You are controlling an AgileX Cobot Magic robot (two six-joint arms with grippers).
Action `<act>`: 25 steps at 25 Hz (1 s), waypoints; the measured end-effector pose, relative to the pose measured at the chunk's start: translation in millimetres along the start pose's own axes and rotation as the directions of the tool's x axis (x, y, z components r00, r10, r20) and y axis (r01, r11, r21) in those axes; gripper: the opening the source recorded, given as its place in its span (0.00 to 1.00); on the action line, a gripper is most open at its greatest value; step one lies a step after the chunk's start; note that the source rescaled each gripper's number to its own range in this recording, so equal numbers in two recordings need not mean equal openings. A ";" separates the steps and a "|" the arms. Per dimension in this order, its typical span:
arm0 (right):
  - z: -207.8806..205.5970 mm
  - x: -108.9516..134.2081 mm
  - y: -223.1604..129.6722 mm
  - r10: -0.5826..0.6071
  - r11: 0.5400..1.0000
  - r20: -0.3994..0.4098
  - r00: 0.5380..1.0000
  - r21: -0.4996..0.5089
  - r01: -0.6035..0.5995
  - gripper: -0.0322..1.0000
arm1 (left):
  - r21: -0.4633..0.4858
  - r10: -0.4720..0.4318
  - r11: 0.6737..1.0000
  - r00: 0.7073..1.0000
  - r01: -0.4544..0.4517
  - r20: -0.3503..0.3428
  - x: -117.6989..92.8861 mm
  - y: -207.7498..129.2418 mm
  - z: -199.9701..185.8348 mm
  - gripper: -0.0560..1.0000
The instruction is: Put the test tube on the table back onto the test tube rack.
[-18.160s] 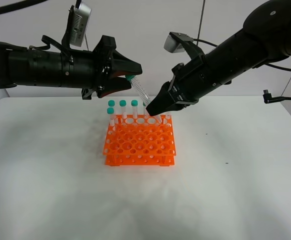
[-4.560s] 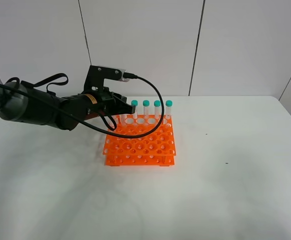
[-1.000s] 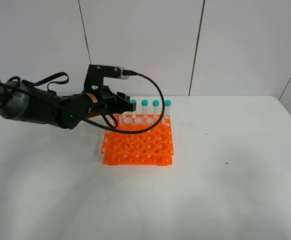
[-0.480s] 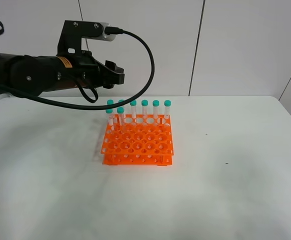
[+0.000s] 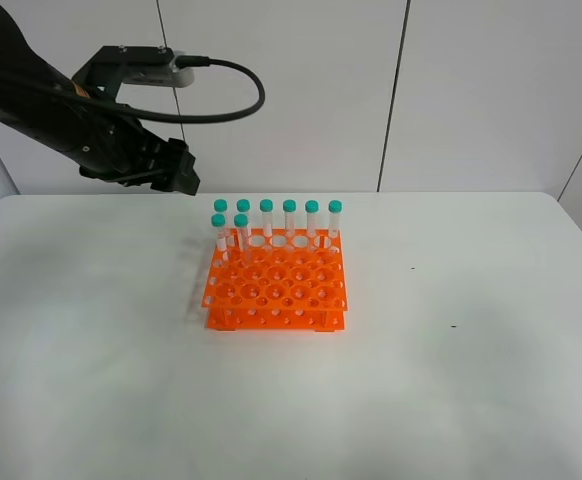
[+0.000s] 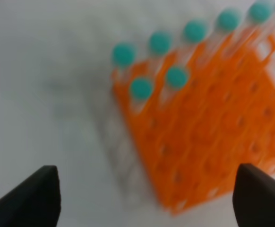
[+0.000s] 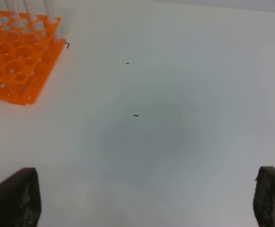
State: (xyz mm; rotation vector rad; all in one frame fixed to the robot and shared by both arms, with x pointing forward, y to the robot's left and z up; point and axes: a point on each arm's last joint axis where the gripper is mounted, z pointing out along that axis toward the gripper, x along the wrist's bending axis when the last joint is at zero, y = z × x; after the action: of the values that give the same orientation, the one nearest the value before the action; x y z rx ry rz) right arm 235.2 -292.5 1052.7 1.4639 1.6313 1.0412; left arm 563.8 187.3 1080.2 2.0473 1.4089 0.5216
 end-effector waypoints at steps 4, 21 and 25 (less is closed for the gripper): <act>0.0 0.0 0.0 0.000 1.000 0.000 1.000 0.000 0.000 1.00 | 0.183 -0.103 0.977 0.993 0.112 -0.057 32.7 -13.7 3.6 1.00; 0.0 0.0 0.0 0.000 1.000 0.000 1.000 0.000 0.000 1.00 | 0.486 -0.272 0.791 0.925 0.371 -0.263 111.2 -67.5 -27.1 1.00; 0.0 0.0 0.0 0.000 1.000 0.000 1.000 0.000 0.000 1.00 | 0.473 -0.274 0.798 0.924 0.373 -0.266 99.3 -85.0 -51.1 1.00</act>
State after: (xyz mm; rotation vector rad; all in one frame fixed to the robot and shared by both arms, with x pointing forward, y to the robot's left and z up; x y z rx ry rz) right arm 235.2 -292.5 1052.7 1.4639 1.6313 1.0412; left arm 508.8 315.0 1060.7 2.1108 2.1563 0.1932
